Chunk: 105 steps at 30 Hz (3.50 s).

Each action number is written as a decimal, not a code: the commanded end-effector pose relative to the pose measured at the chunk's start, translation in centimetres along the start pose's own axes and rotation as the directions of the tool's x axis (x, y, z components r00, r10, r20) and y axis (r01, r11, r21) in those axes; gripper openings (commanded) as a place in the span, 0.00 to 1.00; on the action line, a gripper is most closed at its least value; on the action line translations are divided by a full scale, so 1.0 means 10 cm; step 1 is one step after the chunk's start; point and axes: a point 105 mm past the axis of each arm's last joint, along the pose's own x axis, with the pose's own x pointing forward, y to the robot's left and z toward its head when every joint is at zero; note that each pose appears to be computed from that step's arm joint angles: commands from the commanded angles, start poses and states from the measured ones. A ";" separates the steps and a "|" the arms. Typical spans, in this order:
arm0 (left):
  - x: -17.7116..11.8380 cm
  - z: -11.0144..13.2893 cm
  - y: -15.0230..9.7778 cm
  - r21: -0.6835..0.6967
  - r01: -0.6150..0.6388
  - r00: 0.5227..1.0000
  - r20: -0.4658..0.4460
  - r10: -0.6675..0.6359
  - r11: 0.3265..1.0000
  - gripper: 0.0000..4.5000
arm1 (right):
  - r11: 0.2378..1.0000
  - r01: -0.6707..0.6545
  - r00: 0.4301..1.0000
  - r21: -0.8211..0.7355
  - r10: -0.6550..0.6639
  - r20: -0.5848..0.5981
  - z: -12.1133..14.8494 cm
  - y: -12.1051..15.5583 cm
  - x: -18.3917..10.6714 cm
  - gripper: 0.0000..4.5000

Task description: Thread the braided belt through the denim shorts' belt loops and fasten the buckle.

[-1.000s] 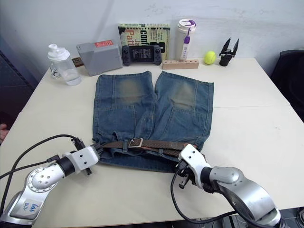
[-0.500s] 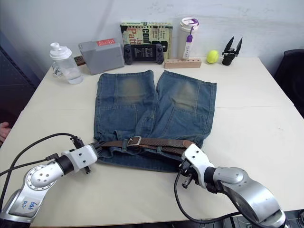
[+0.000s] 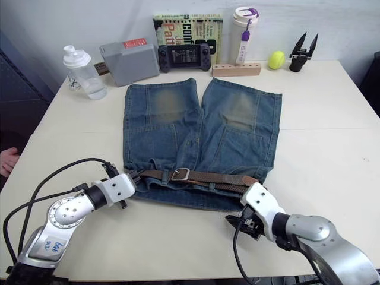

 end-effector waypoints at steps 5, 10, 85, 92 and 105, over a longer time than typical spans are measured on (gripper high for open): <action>0.03 0.03 -0.03 0.008 0.019 1.000 0.011 -0.019 1.000 0.00 | 1.000 -0.005 0.987 -0.014 0.008 0.159 0.29 0.00 -0.08 0.67; 0.04 0.04 -0.03 0.010 0.019 1.000 0.014 -0.019 1.000 0.00 | 0.997 -0.078 0.979 0.006 0.076 0.188 0.35 0.12 -0.11 0.67; -0.34 -0.12 -0.04 -0.156 0.008 1.000 0.009 -0.006 0.988 0.85 | 0.978 0.101 0.988 -0.180 -0.121 -0.100 -0.05 -0.38 0.15 0.46; -0.66 0.25 -0.16 -0.360 0.223 0.966 0.203 -0.158 0.906 0.96 | 0.995 -0.031 0.999 -0.090 0.029 -0.031 0.18 -0.37 -0.20 0.79; -0.97 0.26 0.02 -0.631 0.207 0.968 0.241 -0.064 0.748 0.96 | 0.989 0.103 0.956 -0.105 -0.070 0.284 0.62 -0.93 -0.53 0.79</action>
